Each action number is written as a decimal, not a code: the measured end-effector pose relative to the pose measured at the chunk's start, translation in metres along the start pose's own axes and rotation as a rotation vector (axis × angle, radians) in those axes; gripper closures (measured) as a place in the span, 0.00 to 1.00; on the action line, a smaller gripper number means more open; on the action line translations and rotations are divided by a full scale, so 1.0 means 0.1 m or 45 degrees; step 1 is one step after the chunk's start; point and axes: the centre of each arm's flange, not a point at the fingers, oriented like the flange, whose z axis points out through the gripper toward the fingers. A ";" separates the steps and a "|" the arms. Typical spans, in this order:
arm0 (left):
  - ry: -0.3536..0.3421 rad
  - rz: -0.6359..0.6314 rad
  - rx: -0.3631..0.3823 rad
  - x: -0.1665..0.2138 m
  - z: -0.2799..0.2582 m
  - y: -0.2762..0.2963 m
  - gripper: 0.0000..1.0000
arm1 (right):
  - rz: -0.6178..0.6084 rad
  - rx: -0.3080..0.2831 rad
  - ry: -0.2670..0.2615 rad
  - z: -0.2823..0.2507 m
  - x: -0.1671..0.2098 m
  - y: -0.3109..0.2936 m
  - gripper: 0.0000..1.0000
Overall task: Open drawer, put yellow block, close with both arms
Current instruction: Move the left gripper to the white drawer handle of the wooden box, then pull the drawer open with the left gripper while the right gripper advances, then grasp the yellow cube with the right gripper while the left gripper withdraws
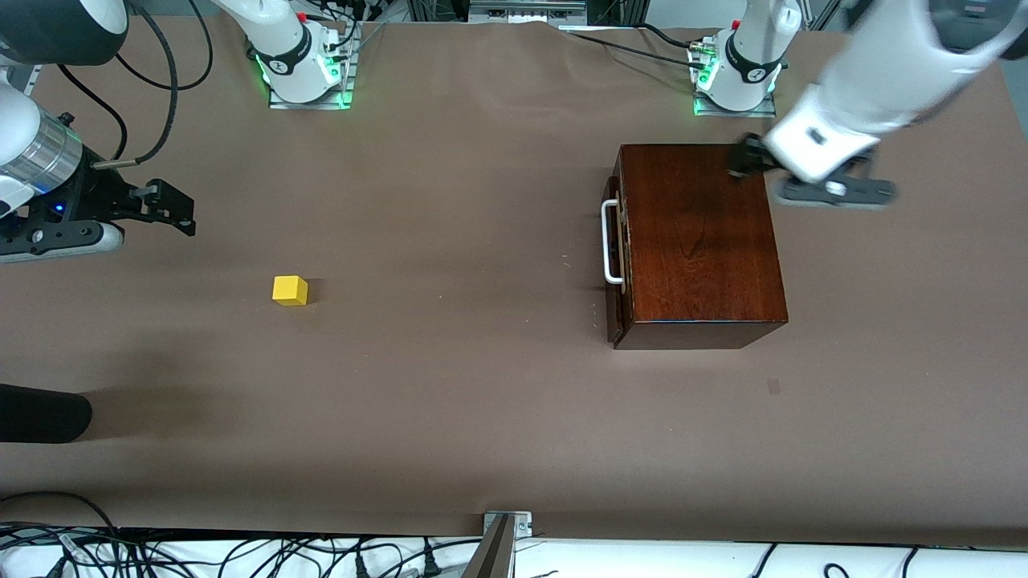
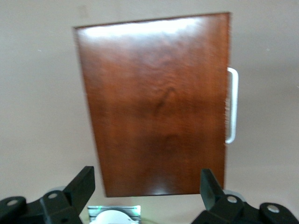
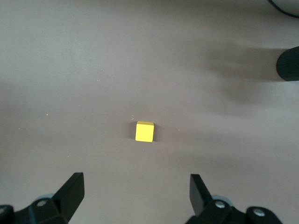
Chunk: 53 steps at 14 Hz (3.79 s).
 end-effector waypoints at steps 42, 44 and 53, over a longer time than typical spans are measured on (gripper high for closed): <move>0.121 0.086 0.158 0.38 2.70 2.85 0.00 | -0.159 0.000 -0.176 1.02 0.28 -0.14 0.00; 0.145 0.103 0.122 0.38 2.65 3.02 0.00 | -0.159 0.000 -0.170 1.25 0.29 -0.14 0.00; 0.141 0.106 0.117 0.38 2.50 3.19 0.00 | -0.086 0.043 -0.084 2.65 0.09 -0.13 0.00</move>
